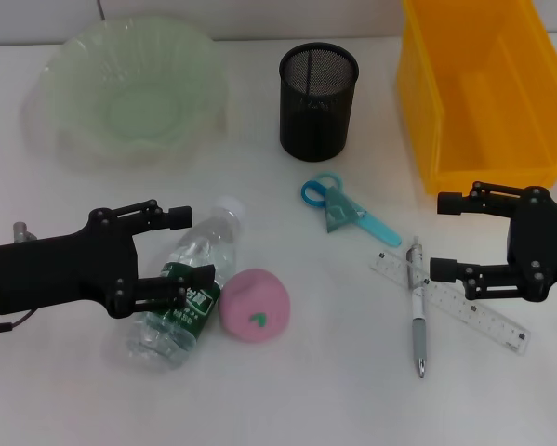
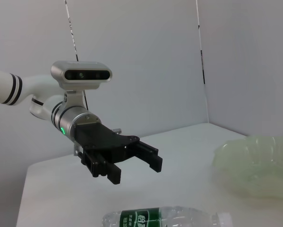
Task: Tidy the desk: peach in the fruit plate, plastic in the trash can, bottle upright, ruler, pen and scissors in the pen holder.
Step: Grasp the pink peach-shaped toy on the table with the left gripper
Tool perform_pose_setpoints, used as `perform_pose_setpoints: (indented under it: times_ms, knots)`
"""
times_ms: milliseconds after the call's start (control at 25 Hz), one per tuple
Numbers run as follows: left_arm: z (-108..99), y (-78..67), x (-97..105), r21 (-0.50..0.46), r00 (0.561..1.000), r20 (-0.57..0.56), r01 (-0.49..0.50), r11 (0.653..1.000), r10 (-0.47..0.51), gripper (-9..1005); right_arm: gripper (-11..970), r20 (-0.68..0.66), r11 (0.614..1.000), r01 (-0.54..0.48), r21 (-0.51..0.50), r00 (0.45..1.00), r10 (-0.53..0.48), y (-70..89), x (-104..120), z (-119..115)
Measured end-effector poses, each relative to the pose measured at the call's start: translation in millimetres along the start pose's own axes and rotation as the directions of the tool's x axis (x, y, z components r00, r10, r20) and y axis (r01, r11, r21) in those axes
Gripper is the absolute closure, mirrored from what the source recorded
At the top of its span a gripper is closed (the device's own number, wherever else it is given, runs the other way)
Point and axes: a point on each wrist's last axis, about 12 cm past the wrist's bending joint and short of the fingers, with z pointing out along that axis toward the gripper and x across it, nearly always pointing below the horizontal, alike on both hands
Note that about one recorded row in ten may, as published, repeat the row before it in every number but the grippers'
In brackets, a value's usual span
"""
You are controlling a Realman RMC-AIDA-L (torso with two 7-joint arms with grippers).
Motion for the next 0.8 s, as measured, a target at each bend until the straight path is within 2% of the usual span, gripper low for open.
perform_pose_setpoints:
  times_ms: [800]
  knots:
    - [4.8, -2.7, 0.9, 0.022, 1.0, 0.006, -0.025, 0.999, 0.025, 186, 134, 0.004, 1.0, 0.001, 0.015, 1.0, -0.001, -0.5, 0.0, -2.5]
